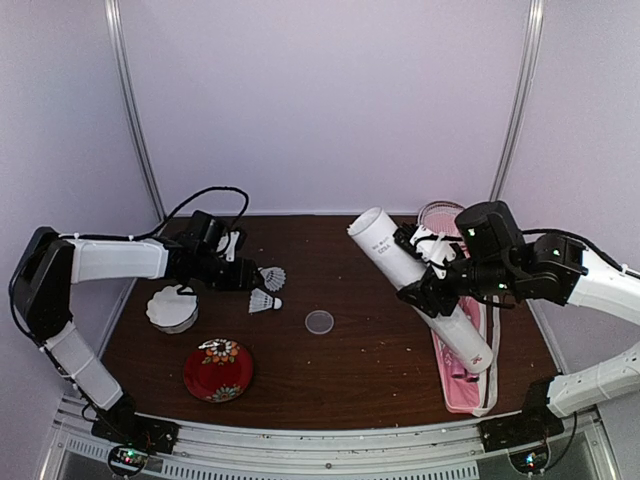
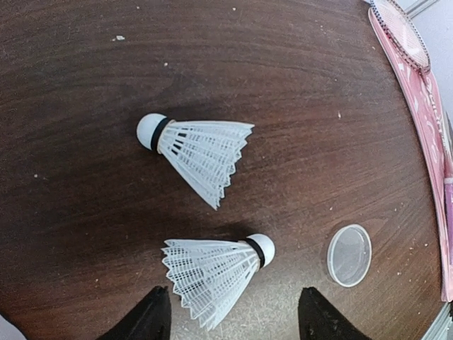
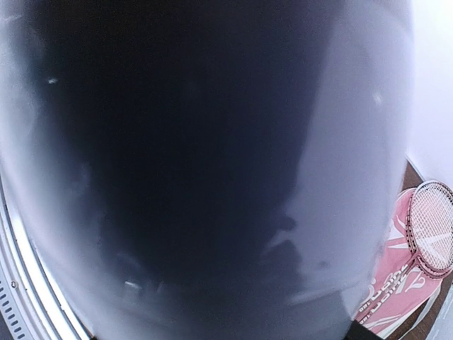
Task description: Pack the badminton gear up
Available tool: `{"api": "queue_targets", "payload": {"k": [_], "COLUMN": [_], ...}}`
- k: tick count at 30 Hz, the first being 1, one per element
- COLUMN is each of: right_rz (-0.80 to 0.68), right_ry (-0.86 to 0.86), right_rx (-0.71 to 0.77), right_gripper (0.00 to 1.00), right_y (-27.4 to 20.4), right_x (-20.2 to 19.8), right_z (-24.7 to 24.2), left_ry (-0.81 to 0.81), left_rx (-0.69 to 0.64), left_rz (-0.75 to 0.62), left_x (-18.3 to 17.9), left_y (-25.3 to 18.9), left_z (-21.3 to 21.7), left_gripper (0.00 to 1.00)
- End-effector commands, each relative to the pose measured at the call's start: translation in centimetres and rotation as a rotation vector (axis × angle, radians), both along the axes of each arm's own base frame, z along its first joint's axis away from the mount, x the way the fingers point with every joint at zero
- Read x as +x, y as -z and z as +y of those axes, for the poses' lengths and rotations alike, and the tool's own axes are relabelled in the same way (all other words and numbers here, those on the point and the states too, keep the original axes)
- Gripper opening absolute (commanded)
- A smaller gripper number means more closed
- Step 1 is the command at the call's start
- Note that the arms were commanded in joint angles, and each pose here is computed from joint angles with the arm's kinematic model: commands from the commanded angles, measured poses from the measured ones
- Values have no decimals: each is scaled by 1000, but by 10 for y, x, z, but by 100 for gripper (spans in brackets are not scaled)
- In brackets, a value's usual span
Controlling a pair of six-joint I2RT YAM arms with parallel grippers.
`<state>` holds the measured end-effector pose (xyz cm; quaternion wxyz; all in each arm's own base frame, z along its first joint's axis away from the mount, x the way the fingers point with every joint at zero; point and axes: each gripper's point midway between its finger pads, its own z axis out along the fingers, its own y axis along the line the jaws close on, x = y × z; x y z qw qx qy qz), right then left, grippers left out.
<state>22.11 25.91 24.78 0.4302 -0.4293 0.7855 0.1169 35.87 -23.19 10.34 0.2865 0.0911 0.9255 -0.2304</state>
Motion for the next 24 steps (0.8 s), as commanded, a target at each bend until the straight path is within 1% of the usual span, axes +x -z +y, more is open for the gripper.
{"api": "queue_targets", "payload": {"k": [1, 5, 8, 11, 14, 17, 22, 24], "right_rz": [-23, -20, -22, -25, -28, -22, -24, -25], "right_ry": [14, 15, 19, 24, 27, 21, 16, 13], "right_rx": [16, 40, 39, 36, 49, 50, 58, 65], "right_gripper": [58, 58, 58, 58, 58, 58, 58, 58], "right_y": [-10, -13, -13, -12, -12, -11, -10, -12], "right_x": [-1, -4, -4, -4, -4, -5, -4, -5], "right_z": [-3, -2, -4, -6, -5, -2, 2, 3], "left_ry": [-21, -26, -25, -15, -8, -5, 14, 24], "left_rx": [-50, -55, -62, -83, -92, -95, -84, -92], "left_rz": [-15, 18, 44, 61, 60, 34, -2, -28], "left_x": [16, 19, 18, 17, 16, 15, 13, 11], "left_y": [7, 20, 30, 37, 37, 26, 6, -8], "left_z": [-9, -13, -16, -20, -21, -20, -17, -17], "left_gripper": [61, 57, 52, 42, 27, 15, 0, 0]}}
